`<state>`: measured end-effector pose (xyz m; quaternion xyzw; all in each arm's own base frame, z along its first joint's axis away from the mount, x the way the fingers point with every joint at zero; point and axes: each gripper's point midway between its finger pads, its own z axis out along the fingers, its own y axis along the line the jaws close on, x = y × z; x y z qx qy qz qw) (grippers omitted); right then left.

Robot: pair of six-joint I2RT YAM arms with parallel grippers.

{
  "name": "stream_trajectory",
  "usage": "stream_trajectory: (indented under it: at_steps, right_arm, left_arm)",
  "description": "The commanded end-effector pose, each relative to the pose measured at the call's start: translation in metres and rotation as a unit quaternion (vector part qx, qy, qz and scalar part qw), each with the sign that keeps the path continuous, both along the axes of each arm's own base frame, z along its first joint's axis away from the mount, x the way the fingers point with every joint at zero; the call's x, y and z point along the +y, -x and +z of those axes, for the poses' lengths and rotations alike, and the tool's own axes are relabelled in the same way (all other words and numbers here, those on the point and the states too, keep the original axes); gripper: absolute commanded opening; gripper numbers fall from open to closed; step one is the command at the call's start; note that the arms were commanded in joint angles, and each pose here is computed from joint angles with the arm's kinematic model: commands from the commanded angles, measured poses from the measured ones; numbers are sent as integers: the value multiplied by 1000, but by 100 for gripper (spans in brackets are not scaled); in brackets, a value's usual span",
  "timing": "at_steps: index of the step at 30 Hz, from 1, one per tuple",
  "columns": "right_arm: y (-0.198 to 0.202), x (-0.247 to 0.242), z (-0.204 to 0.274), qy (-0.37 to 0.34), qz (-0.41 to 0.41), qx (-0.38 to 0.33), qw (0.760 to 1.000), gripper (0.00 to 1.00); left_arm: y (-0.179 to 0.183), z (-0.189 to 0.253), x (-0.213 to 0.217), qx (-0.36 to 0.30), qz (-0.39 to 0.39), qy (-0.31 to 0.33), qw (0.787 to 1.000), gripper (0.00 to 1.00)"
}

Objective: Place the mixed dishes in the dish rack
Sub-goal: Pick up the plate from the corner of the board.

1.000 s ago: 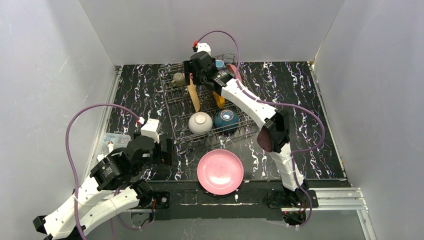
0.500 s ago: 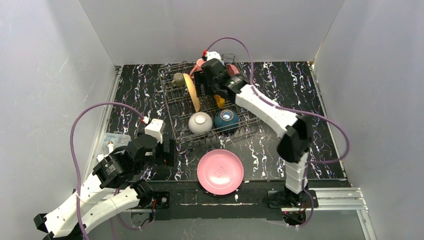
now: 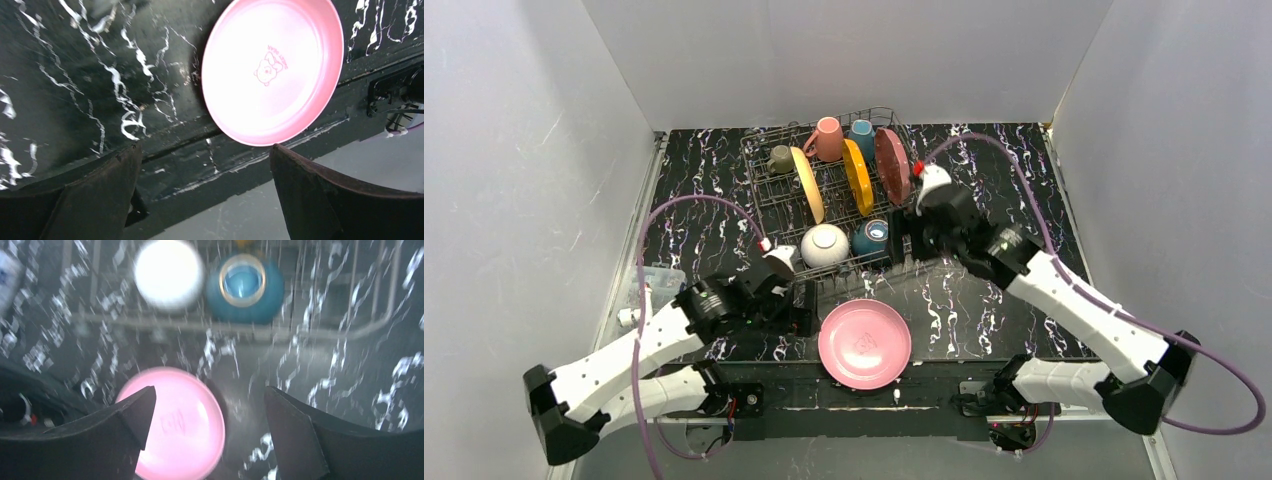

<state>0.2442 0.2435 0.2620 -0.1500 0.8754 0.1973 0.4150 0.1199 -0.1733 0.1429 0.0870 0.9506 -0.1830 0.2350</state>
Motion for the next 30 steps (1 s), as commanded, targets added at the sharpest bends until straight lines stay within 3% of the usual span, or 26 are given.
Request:
stream_trajectory:
  at_steps: [1, 11, 21, 24, 29, 30]
  right_arm:
    - [49, -26, -57, 17, 19, 83, 996, 87]
    - [98, -46, -132, -1, 23, 164, 986, 82]
    - [113, -26, -164, -67, 21, 221, 973, 73]
    - [115, -23, -172, -79, 17, 234, 969, 70]
    - [124, -19, -193, -96, 9, 267, 959, 68]
    - [125, -23, -202, -96, -5, 272, 957, 66]
  left_arm:
    - [14, -20, -21, 65, 40, 1, 997, 98]
    - [34, -85, -38, 114, 106, -39, 987, 95]
    - [26, -123, -53, 105, 132, 16, 986, 72]
    - [24, -129, -55, 102, 134, 22, 985, 61]
    - [21, -134, -55, 95, 135, 30, 986, 34]
    - [18, -131, -58, 91, 127, 39, 987, 12]
